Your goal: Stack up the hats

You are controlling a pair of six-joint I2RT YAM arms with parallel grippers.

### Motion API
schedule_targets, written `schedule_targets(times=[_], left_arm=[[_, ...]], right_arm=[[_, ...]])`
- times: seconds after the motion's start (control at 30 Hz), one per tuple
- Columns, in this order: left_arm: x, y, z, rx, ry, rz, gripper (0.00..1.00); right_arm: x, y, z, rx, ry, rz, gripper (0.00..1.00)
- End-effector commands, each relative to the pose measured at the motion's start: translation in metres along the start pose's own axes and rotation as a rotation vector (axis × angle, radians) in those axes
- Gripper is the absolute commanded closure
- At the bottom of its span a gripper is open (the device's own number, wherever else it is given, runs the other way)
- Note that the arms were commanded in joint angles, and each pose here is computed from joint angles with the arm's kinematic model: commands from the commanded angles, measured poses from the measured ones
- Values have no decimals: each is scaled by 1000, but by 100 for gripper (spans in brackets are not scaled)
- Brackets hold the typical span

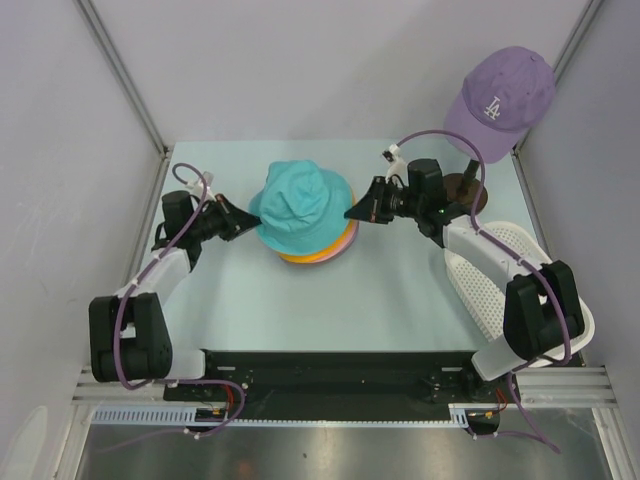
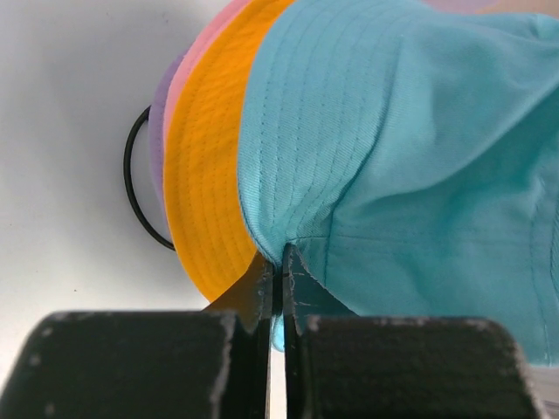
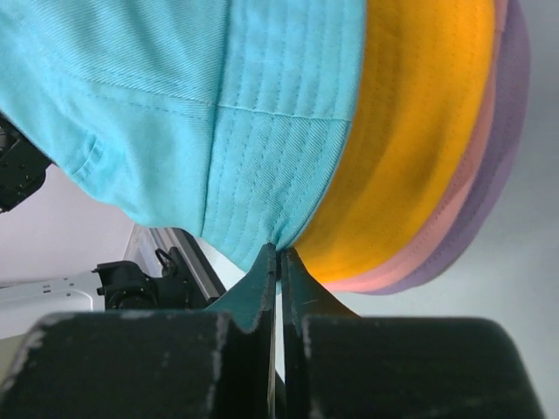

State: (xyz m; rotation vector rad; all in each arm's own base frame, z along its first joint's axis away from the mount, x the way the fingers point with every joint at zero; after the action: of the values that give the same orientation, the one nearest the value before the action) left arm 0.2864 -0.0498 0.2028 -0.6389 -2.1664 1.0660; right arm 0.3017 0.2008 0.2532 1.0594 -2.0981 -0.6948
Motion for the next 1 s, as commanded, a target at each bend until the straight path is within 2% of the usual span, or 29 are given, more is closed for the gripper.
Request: schedule_targets(times=[0.0,0.27,0.43,0.53,0.63,0.73,0.77,0.83,0.87,0.97], left_arm=[[-8,7,-9,-15,-18,-4,100],[-18,33,1,30,20,-115,100],[-32,49,11,-4,85,-225,100],[-39,52,13,-31,134,-292,100],[-42,41,-2,-59,99,-272,100],[-45,25,-22,-86,69,-231,100],[-46,23,-25,-91,74,-230,100],[-47,14,-37,-114,59,-219,100],[-48,13,-39,-124,63,-219,99],[-51,9,-50,-148,58,-215,95]], right_arm=[[0,-23,13,-34,38,112,100],[-7,-53,36,-117,50,256,100],[-6,-65,47,-144,50,335,100],[-4,-63,47,-126,62,339,100],[-1,-44,37,-66,65,298,100],[11,-18,17,-17,37,245,86],[16,-11,11,-9,31,237,75],[25,4,-4,21,0,211,66],[30,17,-20,54,-30,198,54],[37,35,-49,104,-99,161,43]])
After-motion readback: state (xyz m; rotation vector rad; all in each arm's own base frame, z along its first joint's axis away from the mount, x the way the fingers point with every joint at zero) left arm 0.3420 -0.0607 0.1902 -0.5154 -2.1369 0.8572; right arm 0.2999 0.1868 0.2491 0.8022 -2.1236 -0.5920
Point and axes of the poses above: each gripper's point midway between its finger pads, its own x axis back along the fingers, its own y axis along the line the jaws close on, z = x × y, the point moved 10 cm from there along x, back along the fingers, and after that the axes turned 1 degree about x, right-handed, at the moved point
